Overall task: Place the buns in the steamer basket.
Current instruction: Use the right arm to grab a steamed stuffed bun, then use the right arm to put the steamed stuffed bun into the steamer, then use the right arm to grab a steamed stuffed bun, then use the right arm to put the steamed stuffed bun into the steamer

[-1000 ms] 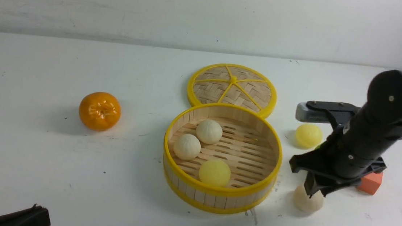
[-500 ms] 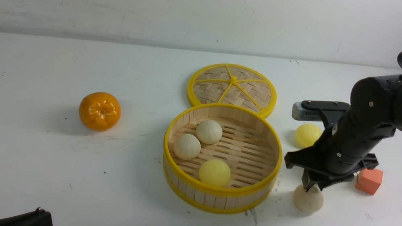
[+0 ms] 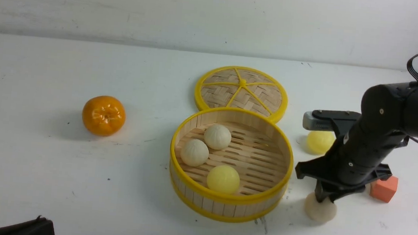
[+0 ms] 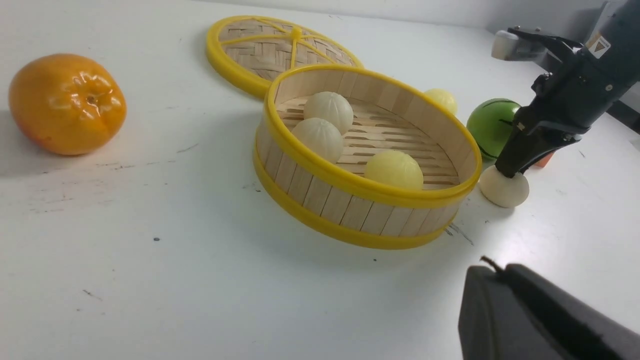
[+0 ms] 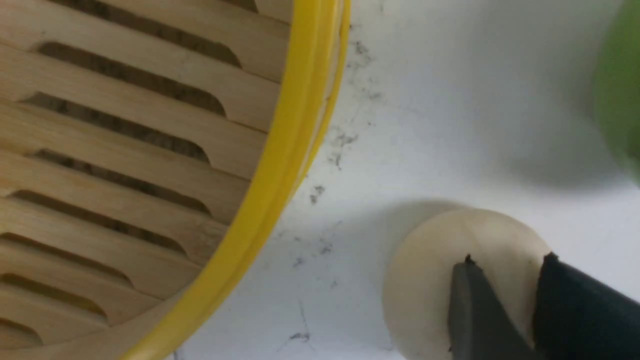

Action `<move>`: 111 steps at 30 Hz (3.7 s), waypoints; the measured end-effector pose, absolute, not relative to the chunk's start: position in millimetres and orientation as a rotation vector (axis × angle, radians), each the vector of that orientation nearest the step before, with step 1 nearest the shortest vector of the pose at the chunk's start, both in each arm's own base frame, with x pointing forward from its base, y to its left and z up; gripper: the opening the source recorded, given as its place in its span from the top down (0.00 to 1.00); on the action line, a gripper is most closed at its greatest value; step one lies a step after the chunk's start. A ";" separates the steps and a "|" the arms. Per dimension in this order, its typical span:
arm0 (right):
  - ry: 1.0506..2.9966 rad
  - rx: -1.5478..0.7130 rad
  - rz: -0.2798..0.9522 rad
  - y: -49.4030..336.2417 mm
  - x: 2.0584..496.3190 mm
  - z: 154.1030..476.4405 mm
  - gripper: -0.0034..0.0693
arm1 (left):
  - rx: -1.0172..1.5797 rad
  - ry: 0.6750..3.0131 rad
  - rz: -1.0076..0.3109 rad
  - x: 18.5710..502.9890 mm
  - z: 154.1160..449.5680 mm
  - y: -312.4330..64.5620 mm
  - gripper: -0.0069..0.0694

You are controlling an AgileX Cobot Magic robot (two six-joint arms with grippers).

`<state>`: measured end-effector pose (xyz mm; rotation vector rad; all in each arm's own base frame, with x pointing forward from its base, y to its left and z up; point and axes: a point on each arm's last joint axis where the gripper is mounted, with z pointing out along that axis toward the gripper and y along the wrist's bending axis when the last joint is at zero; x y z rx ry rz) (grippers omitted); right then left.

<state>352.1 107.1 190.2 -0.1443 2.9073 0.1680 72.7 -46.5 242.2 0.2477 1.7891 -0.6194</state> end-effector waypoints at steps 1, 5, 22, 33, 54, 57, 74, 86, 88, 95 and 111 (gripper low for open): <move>2.916 -0.160 0.175 107.6 351.2 190.1 0.81 | 0.248 1.789 -0.619 72.7 242.2 -46.5 0.89; 2.932 -0.209 0.197 109.0 348.8 190.6 0.95 | 0.248 1.789 -0.619 72.7 242.2 -46.5 0.89; 2.655 -0.366 0.444 165.3 348.1 276.7 0.95 | 0.248 1.789 -0.619 72.7 242.2 -46.5 0.89; 2.778 -0.355 0.455 183.8 385.3 218.2 0.80 | 0.248 1.789 -0.619 72.7 242.2 -46.5 0.88; 2.734 -0.066 0.150 80.8 446.3 246.6 0.41 | 0.248 1.789 -0.619 72.7 242.2 -46.6 0.86; 2.737 -0.018 0.206 72.7 459.9 232.7 0.48 | 0.248 1.789 -0.619 72.7 242.2 -46.6 0.86; 2.730 0.030 0.283 63.2 489.7 194.4 0.55 | 0.248 1.789 -0.619 72.7 242.2 -46.6 0.84; 2.735 -0.019 0.264 62.8 490.7 189.2 0.81 | 0.248 1.789 -0.619 72.7 242.2 -46.6 0.82; 2.738 -0.059 0.257 62.8 490.2 189.0 0.89 | 0.248 1.789 -0.619 72.7 242.2 -46.6 0.82; 2.726 -0.135 0.249 62.9 482.0 213.7 0.95 | 0.248 1.789 -0.619 72.7 242.2 -46.6 0.81; 2.570 -0.561 0.464 201.5 429.8 249.1 0.95 | 0.248 1.789 -0.619 72.7 242.2 -46.6 0.79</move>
